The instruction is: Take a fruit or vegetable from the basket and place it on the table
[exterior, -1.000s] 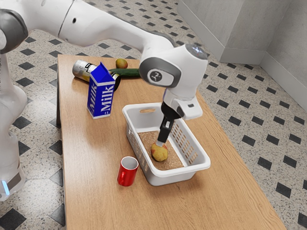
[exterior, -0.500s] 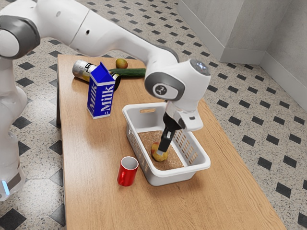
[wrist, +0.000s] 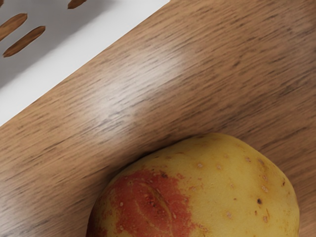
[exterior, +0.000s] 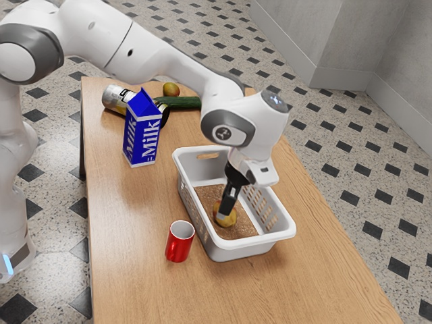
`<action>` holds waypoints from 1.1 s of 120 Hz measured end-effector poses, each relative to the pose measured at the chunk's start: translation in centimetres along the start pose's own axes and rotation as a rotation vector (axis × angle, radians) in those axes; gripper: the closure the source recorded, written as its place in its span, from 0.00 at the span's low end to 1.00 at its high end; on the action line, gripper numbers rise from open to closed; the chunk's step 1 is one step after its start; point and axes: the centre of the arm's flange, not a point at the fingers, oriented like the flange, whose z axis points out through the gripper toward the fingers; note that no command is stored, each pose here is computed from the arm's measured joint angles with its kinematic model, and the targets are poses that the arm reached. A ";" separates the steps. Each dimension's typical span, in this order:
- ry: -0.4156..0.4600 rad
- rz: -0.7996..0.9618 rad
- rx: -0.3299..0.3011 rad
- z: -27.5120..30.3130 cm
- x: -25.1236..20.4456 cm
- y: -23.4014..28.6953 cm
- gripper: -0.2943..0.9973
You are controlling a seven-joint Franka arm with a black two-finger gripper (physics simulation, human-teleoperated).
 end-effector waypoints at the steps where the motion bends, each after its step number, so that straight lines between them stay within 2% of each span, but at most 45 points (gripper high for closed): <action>1: 0.001 0.001 0.000 0.0 0.0 0.1 0.23; 78: -0.022 0.018 -0.002 3.1 1.4 0.5 0.23; 94: -0.016 0.014 -0.002 3.3 1.6 0.4 0.18; 104: -0.004 0.013 -0.004 3.1 1.7 0.5 0.23; 132: 0.009 0.011 -0.025 3.0 1.9 1.0 0.24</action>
